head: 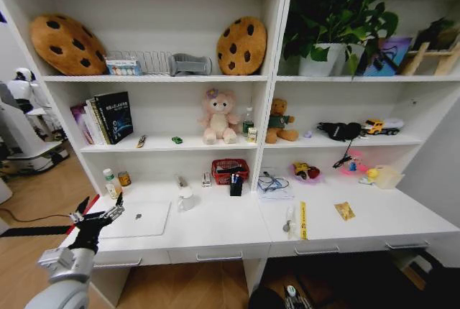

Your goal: Organize the objects on the table.

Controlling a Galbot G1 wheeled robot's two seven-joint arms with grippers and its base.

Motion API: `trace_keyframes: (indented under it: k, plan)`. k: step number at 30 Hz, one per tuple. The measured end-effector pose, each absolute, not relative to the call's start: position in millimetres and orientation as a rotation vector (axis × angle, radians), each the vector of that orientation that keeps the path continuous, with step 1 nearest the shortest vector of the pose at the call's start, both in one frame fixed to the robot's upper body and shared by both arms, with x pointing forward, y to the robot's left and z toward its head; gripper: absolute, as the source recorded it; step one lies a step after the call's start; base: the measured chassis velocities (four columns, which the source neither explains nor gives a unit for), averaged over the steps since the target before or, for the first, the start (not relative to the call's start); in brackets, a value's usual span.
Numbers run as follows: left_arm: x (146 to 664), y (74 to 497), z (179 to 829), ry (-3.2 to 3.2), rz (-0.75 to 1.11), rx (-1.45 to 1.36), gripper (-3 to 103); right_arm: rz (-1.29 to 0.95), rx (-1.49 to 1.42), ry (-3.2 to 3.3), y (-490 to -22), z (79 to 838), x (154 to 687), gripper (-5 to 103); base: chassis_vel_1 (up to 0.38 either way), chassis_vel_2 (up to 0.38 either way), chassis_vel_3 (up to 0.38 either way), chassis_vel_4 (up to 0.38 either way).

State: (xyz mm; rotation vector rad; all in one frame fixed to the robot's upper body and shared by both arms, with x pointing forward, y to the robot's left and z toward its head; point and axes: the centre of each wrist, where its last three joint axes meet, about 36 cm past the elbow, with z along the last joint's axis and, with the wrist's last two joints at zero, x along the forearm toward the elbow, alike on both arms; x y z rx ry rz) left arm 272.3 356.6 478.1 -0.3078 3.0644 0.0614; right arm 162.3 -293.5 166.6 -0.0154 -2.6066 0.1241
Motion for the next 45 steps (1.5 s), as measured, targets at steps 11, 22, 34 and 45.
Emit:
trace_keyframes:
  k: [11, 22, 34, 45]
  plan:
    - [273.5, 356.5, 478.0, 3.063, 0.057, -0.304, 100, 0.095, -0.016, -2.605, -288.6, 157.1, 164.2, 38, 0.0, 0.0, 0.0, 0.0]
    - [271.4, 358.0, 474.9, 3.072, 0.058, -0.3, 100, 0.041, 0.071, -2.69, -291.2, 169.6, 169.9, 79, 0.0, 0.0, 0.0, 0.0]
    - [275.7, 358.6, 474.9, 3.067, 0.064, -0.293, 100, 0.226, 0.556, -3.096, -326.2, 258.2, 188.5, 100, 0.0, 0.0, 0.0, 0.0]
    - [277.1, 358.5, 476.4, 3.064, 0.063, -0.287, 100, 0.3, 0.065, -3.334, -366.6, 338.4, 248.0, 100, 0.0, 0.0, 0.0, 0.0]
